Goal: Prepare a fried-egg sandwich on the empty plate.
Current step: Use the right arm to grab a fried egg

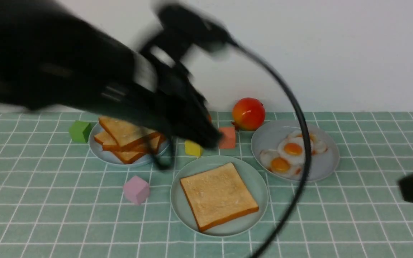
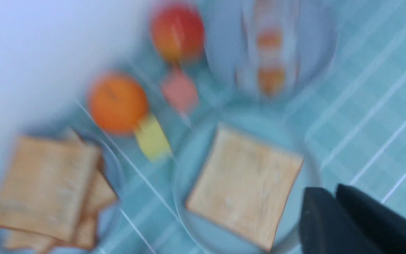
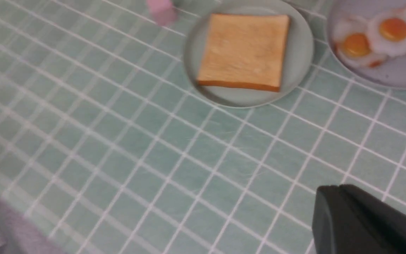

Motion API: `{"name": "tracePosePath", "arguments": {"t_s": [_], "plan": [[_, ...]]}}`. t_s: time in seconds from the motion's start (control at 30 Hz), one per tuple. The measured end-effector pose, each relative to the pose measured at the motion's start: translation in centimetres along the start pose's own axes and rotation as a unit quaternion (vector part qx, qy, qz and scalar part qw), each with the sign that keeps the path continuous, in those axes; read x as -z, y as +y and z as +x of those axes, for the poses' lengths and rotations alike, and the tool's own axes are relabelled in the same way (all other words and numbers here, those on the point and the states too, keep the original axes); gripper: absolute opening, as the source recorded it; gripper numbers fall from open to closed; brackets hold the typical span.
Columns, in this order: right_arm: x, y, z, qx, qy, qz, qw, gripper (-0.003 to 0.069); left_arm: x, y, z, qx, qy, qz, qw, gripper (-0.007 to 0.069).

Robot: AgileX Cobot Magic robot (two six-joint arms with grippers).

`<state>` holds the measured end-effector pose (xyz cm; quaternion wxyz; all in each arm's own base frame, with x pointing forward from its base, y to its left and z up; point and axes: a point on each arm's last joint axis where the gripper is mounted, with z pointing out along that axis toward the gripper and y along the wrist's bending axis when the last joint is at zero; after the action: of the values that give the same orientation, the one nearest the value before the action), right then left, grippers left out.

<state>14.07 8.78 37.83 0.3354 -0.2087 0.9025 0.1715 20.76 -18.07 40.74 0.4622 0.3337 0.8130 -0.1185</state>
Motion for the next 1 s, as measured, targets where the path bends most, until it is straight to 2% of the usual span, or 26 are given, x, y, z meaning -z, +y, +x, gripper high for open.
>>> {"name": "tracePosePath", "arguments": {"t_s": [0.03,0.1,0.13,0.17,0.27,0.33,0.47,0.5,0.53,0.6,0.7,0.73,0.77,0.83,1.0], "plan": [[-1.6,-0.7,-0.7,-0.014,0.013,0.016,1.0,0.0023,3.0,0.3,-0.1,0.013,-0.035,-0.002,0.999,-0.0014],[-3.7,-1.6,-1.4,-0.041,0.027,0.03,0.998,0.0025,5.9,0.4,0.3,0.027,-0.068,-0.001,0.997,-0.0013],[-5.7,-2.8,-2.0,-0.068,0.037,0.044,0.996,0.0028,9.3,0.4,1.8,0.048,-0.104,0.012,0.993,-0.0014],[-6.2,-3.1,-2.1,-0.074,0.043,0.046,0.995,0.0029,9.1,0.3,2.0,0.051,-0.1,0.014,0.994,-0.0014],[-10.7,-6.1,-2.8,-0.163,0.059,0.048,0.984,0.0032,13.5,-0.1,6.6,0.072,-0.169,0.036,0.982,-0.0014],[-12.7,-7.6,-3.0,-0.206,0.058,0.046,0.976,0.0034,14.5,-0.2,9.2,0.075,-0.197,0.038,0.977,-0.0014],[-16.4,-10.8,-3.1,-0.305,0.04,0.042,0.951,0.0062,15.6,-0.4,13.0,0.07,-0.26,0.032,0.963,-0.0014],[-16.7,-11.0,-3.0,-0.31,0.042,0.042,0.949,0.0066,15.7,-0.4,13.1,0.071,-0.263,0.032,0.962,-0.0014],[-18.2,-12.4,-2.8,-0.338,0.033,0.046,0.939,0.0099,16.1,-0.4,13.9,0.07,-0.283,0.031,0.956,-0.0014],[-19.0,-13.2,-2.6,-0.347,0.028,0.05,0.936,0.0122,16.2,-0.4,14.1,0.07,-0.291,0.03,0.954,-0.0014],[-21.6,-15.7,-2.4,-0.372,0.016,0.059,0.926,0.0226,16.3,-0.4,14.1,0.068,-0.308,0.028,0.949,-0.0014],[-21.8,-15.9,-2.3,-0.371,0.016,0.06,0.927,0.0232,16.3,-0.4,14.1,0.068,-0.308,0.028,0.948,-0.0014],[-22.7,-16.7,-2.6,-0.379,0.01,0.058,0.923,0.0278,16.1,-0.4,13.9,0.068,-0.311,0.029,0.948,-0.0014],[-24.0,-17.4,-2.7,-0.385,0.008,0.054,0.921,0.0319,15.6,-0.5,13.7,0.069,-0.307,0.029,0.949,-0.0014],[-26.3,-18.8,-3.6,-0.396,-0.005,0.046,0.917,0.0351,14.6,-0.6,13.3,0.08,-0.293,0.038,0.952,-0.0014]]}}
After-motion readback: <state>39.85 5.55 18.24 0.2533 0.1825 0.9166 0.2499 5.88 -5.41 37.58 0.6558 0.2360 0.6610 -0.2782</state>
